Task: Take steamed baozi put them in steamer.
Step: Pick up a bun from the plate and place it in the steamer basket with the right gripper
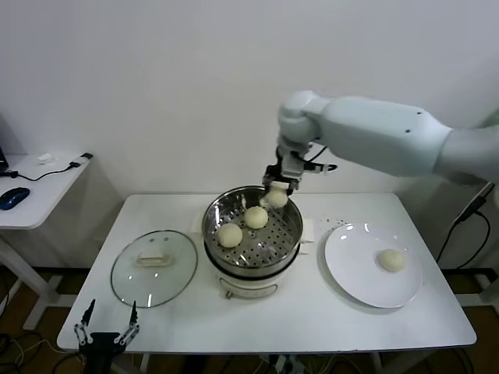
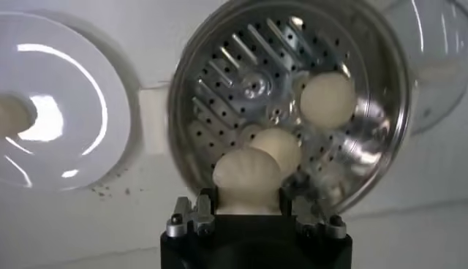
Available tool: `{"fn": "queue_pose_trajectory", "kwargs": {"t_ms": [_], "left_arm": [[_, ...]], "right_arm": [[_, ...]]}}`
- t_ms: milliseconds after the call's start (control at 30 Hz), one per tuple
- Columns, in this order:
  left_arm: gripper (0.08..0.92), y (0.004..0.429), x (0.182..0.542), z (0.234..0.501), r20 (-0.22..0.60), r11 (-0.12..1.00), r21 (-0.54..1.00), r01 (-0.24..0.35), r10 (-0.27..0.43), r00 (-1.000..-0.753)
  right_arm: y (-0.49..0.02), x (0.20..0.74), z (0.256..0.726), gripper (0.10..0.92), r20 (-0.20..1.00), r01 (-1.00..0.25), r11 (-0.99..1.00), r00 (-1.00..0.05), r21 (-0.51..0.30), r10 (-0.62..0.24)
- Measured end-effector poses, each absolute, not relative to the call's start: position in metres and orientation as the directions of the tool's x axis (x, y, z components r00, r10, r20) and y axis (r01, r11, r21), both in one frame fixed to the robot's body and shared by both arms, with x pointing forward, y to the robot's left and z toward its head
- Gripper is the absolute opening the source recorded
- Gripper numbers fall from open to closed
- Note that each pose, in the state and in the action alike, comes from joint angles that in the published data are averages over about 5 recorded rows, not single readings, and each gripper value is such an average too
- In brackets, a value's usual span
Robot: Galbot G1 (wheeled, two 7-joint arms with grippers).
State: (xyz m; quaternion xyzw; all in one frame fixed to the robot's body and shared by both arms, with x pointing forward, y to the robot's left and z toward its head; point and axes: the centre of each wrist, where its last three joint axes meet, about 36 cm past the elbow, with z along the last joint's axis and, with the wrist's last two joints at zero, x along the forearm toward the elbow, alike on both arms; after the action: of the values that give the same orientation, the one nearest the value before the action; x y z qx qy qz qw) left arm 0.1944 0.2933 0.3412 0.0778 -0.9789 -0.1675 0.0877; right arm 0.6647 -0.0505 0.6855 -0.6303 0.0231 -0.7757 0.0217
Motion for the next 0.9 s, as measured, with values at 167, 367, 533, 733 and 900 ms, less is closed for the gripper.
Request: {"fn": "queue_pose_trajectory", "kwargs": {"t_ms": [167,367,533,733,900], "left_arm": [[0.823,0.294,0.194,0.339,0.152,0.931,0.344,-0.122,-0.183,-0.971],[0.823,0.298,0.192,0.337,0.158,0.929,0.348,-0.123,-0.187,-0.970],[0.823,0.301,0.191,0.335,0.162,0.928,0.352,-0.120,-0.187,-0.969],[0.823,0.302,0.192,0.333,0.165,0.929,0.350,-0.119,-0.186,-0.968],[0.823,0.301,0.191,0.331,0.169,0.930,0.349,-0.116,-0.185,-0.968]], "right_arm": [[-0.019,0.651,0.657,0.560,0.987,0.089,-0.996,-0.156,-0.027,-0.041],[0.000,0.639,0.624,0.560,0.995,0.131,-0.991,-0.093,-0.006,-0.018],[0.008,0.632,0.606,0.560,0.999,0.149,-0.989,-0.051,0.004,-0.004],[0.011,0.627,0.593,0.560,1.000,0.152,-0.988,-0.018,0.013,0.010],[0.011,0.626,0.589,0.604,1.000,0.142,-0.990,-0.005,0.009,0.009]]}}
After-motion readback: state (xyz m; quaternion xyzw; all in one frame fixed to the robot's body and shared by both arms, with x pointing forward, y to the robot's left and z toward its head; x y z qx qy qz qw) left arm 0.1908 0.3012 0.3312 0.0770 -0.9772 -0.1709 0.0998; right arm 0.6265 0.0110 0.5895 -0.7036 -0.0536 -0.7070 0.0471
